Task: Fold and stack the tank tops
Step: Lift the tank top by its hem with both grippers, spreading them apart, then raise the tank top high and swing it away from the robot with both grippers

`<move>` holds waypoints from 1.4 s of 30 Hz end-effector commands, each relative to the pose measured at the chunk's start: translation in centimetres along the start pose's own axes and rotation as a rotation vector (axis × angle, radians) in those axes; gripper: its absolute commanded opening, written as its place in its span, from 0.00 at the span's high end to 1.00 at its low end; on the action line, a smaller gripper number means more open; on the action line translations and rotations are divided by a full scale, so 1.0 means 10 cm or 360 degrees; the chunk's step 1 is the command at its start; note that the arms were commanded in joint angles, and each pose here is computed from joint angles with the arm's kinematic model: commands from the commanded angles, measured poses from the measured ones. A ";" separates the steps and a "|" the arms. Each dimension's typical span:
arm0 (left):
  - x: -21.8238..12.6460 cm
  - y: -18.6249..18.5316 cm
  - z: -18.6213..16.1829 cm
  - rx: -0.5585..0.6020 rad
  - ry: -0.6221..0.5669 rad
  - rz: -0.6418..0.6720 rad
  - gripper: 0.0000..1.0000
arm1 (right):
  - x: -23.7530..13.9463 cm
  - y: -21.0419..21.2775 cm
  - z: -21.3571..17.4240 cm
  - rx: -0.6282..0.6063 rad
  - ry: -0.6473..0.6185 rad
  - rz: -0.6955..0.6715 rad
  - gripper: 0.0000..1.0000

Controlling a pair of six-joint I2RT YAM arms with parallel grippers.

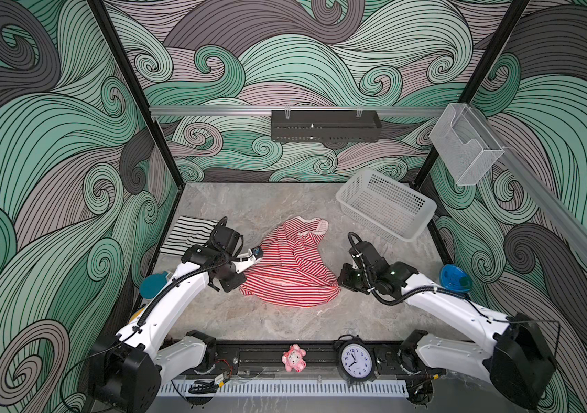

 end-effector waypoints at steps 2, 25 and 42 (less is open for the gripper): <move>-0.67 0.65 0.40 -0.0181 -0.0260 0.0453 1.00 | -0.70 0.56 0.32 -0.0190 -0.0313 0.0184 1.00; -3.79 0.83 0.64 -0.0272 -0.1103 0.1317 1.00 | -3.86 1.35 0.31 -0.0967 -0.1111 0.1126 1.00; -2.31 1.59 0.90 -0.0220 -0.0662 0.1246 1.00 | -2.65 1.62 1.14 -0.0592 -0.0962 0.0474 1.00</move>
Point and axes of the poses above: each gripper's point midway between its finger pads, its own x axis out along the fingers, its own y axis along the line the jaws close on, z = x × y, the point moved 6 cm from there along -x, back along the fingers, and after that the axes turned 15 degrees about x, right-handed, at the moved point
